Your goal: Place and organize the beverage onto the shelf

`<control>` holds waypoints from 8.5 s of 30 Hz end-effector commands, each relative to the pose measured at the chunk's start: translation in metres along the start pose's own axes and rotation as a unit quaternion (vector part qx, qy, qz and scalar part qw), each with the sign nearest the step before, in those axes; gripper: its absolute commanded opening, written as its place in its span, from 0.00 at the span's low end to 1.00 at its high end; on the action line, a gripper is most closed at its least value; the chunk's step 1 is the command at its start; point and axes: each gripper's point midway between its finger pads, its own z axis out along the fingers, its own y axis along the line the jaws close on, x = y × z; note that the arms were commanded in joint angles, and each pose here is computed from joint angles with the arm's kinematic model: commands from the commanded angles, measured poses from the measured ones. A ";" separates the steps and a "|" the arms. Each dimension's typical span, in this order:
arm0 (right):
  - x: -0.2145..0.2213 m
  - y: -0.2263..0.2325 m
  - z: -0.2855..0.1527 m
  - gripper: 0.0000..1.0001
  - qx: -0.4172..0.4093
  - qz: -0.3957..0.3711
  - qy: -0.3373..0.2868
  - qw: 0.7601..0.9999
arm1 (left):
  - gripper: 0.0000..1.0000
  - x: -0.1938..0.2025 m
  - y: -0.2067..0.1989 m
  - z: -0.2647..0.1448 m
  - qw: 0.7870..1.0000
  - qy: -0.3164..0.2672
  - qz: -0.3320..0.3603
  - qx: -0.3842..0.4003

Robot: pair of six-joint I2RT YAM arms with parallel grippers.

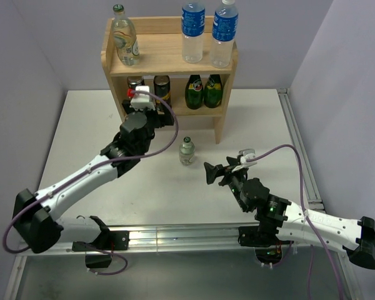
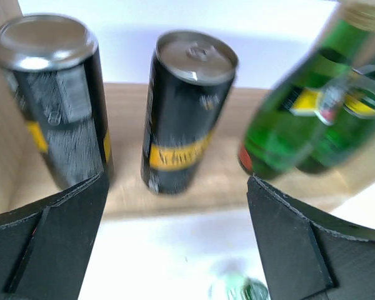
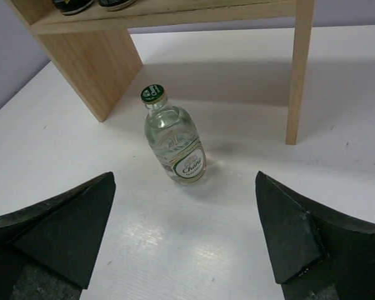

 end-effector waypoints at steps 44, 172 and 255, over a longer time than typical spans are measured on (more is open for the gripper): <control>-0.001 -0.005 0.006 1.00 0.006 0.018 -0.012 1.000 | 0.99 0.232 -0.086 -0.061 0.976 0.027 -0.023 0.215; 0.007 -0.007 0.011 1.00 0.006 0.014 -0.002 1.000 | 0.00 -0.238 -0.013 0.059 0.987 -0.146 0.004 -0.066; 0.005 -0.008 0.013 1.00 0.011 0.010 -0.006 1.000 | 0.92 -0.123 -0.004 -0.026 1.000 -0.021 -0.009 -0.013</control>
